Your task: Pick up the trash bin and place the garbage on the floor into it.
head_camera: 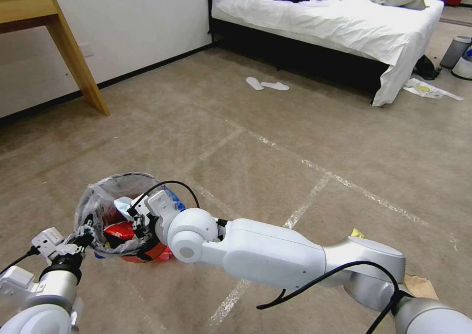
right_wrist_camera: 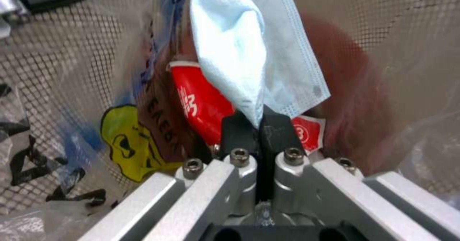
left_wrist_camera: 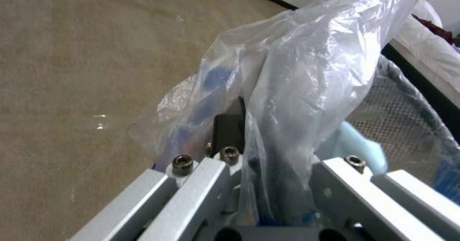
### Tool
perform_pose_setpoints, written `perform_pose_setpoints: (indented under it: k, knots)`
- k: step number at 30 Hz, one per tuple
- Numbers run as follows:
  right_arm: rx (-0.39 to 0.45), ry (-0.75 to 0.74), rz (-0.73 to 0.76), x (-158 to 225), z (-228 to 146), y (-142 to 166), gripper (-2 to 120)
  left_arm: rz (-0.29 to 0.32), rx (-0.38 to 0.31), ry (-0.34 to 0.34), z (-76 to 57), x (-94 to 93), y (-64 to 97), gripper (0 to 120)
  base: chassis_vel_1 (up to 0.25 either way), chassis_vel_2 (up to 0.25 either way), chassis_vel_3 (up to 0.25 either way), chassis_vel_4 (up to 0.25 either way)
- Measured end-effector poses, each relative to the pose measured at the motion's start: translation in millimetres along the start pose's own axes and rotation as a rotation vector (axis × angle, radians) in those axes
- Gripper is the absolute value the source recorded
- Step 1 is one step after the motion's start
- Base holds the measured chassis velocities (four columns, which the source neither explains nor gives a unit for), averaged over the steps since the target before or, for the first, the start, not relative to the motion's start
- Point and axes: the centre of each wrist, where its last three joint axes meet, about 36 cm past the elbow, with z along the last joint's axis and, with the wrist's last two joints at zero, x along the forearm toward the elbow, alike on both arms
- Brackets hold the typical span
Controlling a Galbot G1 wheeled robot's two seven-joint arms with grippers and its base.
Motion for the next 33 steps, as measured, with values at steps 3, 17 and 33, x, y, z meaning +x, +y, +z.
perform_pose_setpoints:
  k: [3, 17, 33]
  knots:
    - [0.001, 0.004, -0.001, -1.0, 2.4, 1.4, 6, 0.000, 0.000, 0.001, 0.5, -0.6, 0.0, 3, 0.000, 0.000, 0.000, 0.000]
    - [0.011, 0.008, -0.012, 4.1, 5.4, 3.6, 59, -0.011, 0.007, 0.007, 4.5, -4.0, 3.2, 3, 0.000, 0.000, 0.000, 0.000]
    - [-0.019, -0.042, -0.033, 19.9, -1.9, 2.1, 100, -0.024, 0.008, 0.010, 8.5, -7.3, 7.0, 3, 0.000, 0.000, 0.000, 0.000]
